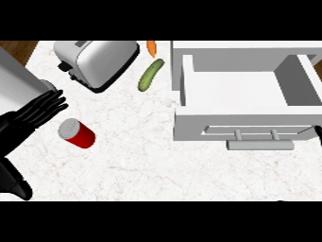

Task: Pick up the can, place it into the drawer and close the drawer

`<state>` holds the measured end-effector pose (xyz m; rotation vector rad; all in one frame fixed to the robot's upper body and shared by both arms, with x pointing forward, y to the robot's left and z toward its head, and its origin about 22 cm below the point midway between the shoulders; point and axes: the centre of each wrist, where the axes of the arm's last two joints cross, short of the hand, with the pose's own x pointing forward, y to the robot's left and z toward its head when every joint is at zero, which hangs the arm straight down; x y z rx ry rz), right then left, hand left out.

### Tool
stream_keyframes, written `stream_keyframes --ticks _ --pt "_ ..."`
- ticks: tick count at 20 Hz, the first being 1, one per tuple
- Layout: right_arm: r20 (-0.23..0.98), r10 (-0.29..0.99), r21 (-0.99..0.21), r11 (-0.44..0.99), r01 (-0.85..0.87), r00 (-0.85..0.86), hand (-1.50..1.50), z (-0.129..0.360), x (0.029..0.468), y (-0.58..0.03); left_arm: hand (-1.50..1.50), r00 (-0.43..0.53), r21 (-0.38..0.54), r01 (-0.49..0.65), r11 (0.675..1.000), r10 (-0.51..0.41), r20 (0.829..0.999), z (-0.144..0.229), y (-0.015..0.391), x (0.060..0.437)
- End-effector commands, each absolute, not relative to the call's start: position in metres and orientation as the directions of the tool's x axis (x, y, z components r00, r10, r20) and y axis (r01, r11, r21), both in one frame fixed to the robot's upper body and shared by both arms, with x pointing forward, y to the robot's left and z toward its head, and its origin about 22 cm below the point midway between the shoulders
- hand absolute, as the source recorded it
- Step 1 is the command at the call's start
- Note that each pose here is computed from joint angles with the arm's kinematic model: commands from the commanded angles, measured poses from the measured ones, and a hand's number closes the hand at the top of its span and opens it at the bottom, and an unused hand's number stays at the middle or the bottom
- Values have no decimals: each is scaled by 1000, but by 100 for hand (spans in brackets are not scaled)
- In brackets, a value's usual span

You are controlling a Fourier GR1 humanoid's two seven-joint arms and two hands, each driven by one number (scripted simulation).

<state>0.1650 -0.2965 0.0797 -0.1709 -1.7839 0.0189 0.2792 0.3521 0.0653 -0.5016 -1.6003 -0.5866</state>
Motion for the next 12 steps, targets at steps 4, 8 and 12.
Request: stream_keyframes --ticks 4,8,12 --pt "972 132 -112 988 108 -195 -150 84 177 -298 -150 -100 88 609 788 -33 994 36 365 287" --pt "966 134 -113 988 109 -221 -150 82 155 -284 -150 -86 85 597 798 -41 995 5 370 286" --pt "968 138 -113 986 124 -209 -150 69 163 -311 -150 -73 81 586 806 -47 996 -9 369 288"
